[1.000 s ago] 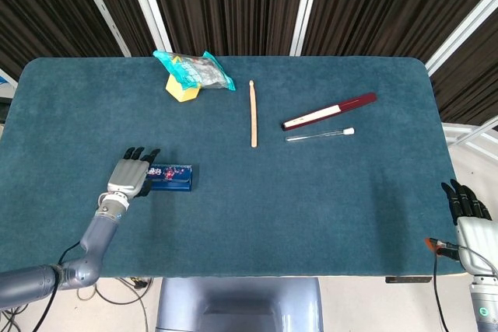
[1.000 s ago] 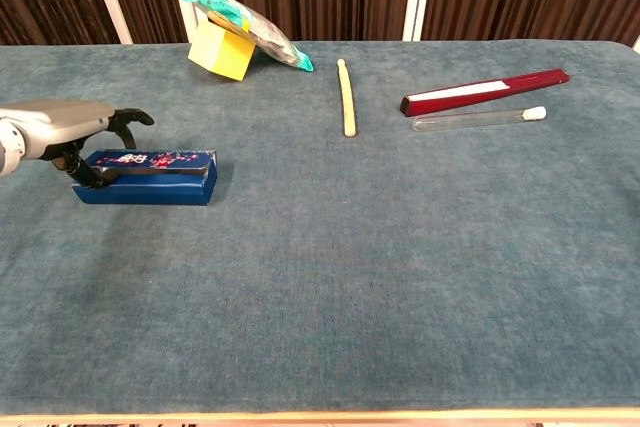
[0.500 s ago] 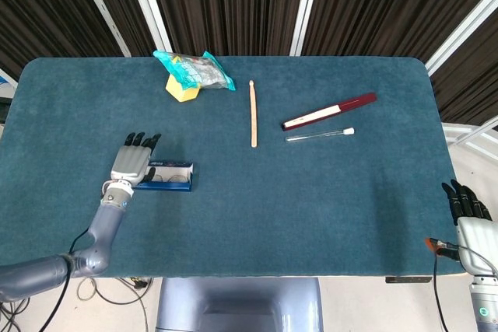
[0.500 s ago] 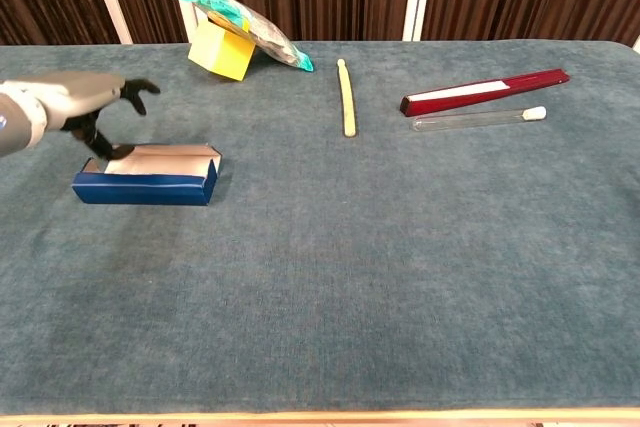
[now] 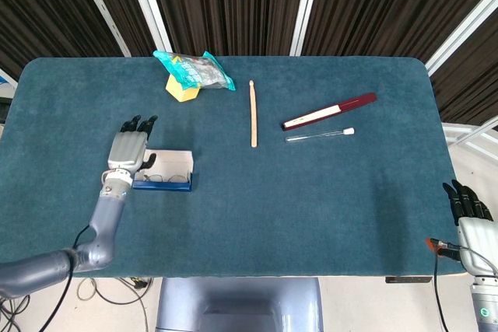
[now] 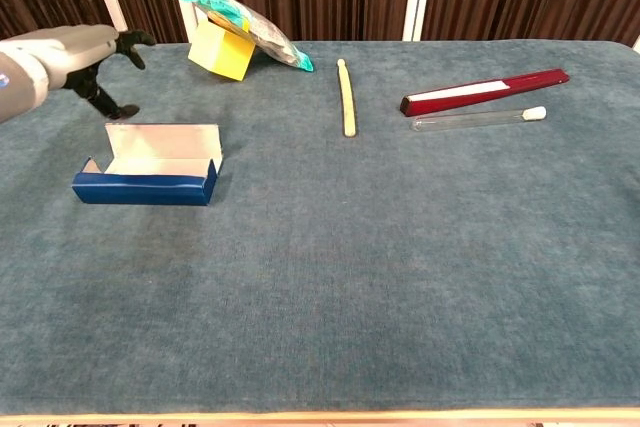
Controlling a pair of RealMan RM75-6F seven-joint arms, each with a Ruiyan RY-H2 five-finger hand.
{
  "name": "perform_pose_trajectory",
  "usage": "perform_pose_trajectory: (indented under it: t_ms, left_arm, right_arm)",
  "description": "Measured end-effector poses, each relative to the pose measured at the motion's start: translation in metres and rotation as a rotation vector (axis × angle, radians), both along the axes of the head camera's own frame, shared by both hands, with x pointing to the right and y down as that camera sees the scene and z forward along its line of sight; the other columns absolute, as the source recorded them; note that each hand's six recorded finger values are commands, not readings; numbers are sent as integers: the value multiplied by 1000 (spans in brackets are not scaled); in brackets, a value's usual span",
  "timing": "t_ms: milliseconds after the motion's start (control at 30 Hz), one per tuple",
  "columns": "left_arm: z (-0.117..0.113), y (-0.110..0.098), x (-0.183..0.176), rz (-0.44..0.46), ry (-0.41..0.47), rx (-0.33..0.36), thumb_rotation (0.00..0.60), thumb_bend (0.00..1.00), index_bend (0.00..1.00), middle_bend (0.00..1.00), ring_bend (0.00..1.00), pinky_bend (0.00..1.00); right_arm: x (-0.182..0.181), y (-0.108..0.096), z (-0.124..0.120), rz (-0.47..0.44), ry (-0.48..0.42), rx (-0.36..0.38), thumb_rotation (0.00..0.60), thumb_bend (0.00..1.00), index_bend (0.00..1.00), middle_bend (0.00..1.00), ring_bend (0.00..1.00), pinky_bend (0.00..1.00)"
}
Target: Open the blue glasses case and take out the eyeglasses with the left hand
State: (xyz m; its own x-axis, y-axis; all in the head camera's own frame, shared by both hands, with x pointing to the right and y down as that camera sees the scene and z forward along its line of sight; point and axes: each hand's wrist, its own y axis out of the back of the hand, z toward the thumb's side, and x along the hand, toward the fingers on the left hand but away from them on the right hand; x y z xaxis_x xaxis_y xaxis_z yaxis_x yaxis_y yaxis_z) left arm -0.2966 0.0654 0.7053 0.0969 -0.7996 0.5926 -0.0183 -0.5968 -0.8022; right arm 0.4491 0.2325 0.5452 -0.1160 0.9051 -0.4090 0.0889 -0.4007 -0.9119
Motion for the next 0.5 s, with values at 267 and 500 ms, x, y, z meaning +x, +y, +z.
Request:
perform_pose_trajectory:
  t_ms: [267,500]
  left_arm:
    - [-30,37,-21,116,-33,-7,600,329,77,819,731,831]
    - [-31,68,-47,170,-114,-134,600,329,107,922,828,905]
  right_arm:
    - [-1,0,1,-5,-3,-1,600,178,0,0,0,179]
    - [-2,0,1,-8,-4,-4,600,178,0,0,0,179]
